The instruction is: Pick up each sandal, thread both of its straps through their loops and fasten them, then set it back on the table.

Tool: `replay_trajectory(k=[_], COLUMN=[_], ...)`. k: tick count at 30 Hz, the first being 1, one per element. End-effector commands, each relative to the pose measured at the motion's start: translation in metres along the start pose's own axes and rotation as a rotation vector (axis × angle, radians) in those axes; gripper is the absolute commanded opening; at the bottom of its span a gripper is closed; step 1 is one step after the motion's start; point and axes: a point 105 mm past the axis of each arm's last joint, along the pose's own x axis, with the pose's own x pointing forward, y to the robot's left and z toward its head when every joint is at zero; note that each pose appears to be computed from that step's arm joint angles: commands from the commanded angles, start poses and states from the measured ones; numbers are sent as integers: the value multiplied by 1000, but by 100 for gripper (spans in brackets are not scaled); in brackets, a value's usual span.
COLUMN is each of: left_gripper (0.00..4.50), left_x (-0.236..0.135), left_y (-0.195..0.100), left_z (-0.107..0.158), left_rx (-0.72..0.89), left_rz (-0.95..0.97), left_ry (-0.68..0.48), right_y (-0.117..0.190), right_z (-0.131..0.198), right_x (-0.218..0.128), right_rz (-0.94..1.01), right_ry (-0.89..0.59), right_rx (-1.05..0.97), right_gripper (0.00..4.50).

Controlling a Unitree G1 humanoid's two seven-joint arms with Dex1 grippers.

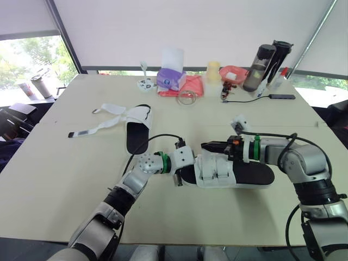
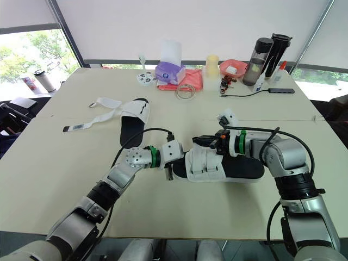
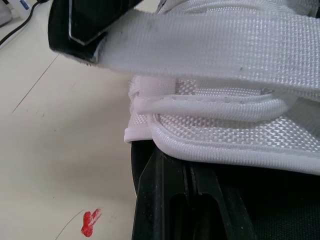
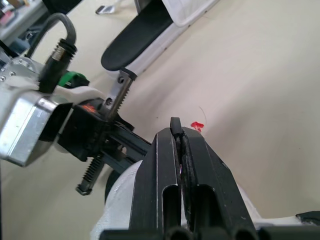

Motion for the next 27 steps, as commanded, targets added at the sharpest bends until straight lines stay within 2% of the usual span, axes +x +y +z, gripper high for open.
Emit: replay_trajectory(k=[1,6,11,15,18,24,25,27], left_gripper=[0,0,0,0,0,0,0,0], left_x=[-10,-10,-9,-8,-8,-7,-7,-7], left_y=[-25,-25,-24,-24,-24,-23,-23,-23], left_z=[-68,-68,-67,-67,-66,-66,-66,-66], left_rx=[-119,-123,-121,-122,-122,-123,-124,-124], left_rz=[-40,-34,-32,-32,-32,-29,-29,-28], left_ry=[247,246,243,242,239,236,236,235], right_y=[-7,-15,-18,-18,-19,-26,-28,-31], right_z=[18,10,-6,-10,-13,-11,-9,6], right_x=[-3,-3,-3,-3,-3,-6,-7,-8], right_rz=[-47,-90,-106,-98,-101,-157,-174,-215], right_ry=[-44,6,143,195,217,234,227,146], right_rx=[-59,-73,-163,-222,-245,-340,-365,-404], right_gripper=[5,5,5,5,99,408,440,440])
